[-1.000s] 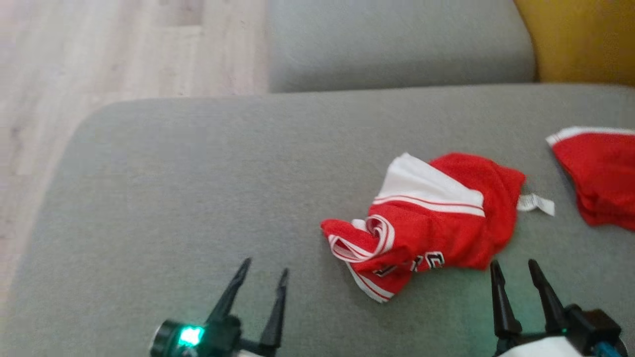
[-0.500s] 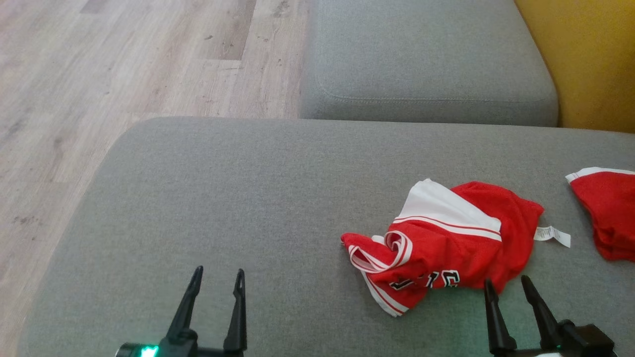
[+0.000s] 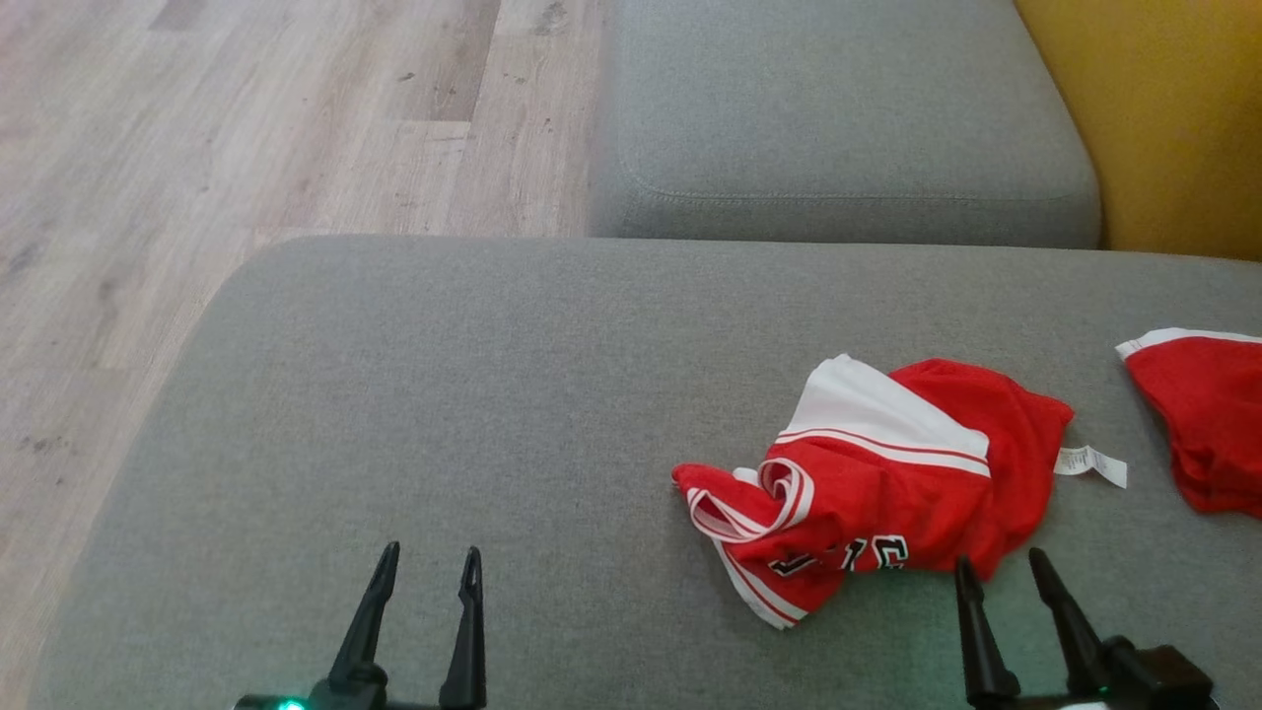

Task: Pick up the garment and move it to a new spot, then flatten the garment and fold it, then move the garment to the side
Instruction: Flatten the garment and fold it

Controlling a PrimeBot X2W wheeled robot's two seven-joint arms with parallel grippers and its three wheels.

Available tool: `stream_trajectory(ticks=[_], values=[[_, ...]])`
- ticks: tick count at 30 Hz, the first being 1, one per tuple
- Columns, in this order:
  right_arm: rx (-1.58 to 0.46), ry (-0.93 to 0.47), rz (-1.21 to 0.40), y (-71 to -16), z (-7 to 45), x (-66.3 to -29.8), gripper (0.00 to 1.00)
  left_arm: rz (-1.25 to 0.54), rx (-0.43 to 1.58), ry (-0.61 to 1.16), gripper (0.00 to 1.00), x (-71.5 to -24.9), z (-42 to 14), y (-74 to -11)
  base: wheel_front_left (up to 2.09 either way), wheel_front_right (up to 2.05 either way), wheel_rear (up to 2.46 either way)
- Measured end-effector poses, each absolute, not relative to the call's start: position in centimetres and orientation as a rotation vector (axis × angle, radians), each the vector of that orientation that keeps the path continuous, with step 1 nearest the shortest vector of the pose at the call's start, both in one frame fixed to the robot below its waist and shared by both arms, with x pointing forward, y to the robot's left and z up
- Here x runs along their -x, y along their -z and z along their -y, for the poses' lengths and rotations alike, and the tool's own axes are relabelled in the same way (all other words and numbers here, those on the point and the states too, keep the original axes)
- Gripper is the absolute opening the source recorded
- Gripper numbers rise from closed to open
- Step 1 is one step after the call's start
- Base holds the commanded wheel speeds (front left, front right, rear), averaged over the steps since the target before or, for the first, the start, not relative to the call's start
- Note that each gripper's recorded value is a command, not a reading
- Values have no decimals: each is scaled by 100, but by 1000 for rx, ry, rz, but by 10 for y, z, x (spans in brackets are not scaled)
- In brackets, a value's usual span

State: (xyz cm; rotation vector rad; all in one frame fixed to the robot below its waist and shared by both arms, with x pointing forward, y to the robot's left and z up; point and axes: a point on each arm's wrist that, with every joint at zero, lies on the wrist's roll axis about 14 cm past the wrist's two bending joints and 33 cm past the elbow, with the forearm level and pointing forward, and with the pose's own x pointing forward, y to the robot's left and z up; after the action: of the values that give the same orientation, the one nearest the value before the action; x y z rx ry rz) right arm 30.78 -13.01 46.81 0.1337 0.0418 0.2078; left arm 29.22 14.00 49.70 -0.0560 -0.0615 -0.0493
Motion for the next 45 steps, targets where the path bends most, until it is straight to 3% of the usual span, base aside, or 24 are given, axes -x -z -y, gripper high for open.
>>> stream_trajectory(ticks=[13,27,31,33,38,42,43,44,45], values=[[-128,-197,-46,-466,132,-302,100,12,58,110,100,-296,-127,-482,0,0,0],[-118,-109,-95,-451,160,-295,100,4,-28,581,100,-387,7,-505,0,0,0],[-118,-80,-128,-443,167,-296,100,-84,-47,695,100,-401,50,-496,0,0,0],[-116,-55,-137,-441,174,-299,100,-222,-62,743,100,-405,67,-469,0,0,0],[-108,-9,-152,-437,188,-301,100,-506,-116,827,100,-378,79,-403,0,0,0],[-107,9,-170,-433,192,-299,100,-579,-159,864,100,-369,81,-382,0,0,0],[-107,12,-172,-432,193,-298,100,-572,-162,871,85,-371,83,-383,0,0,0],[-107,14,-173,-432,193,-298,100,-558,-165,879,29,-373,85,-385,0,0,0],[-107,15,-173,-432,193,-298,100,-545,-164,891,0,-374,88,-388,0,0,0]])
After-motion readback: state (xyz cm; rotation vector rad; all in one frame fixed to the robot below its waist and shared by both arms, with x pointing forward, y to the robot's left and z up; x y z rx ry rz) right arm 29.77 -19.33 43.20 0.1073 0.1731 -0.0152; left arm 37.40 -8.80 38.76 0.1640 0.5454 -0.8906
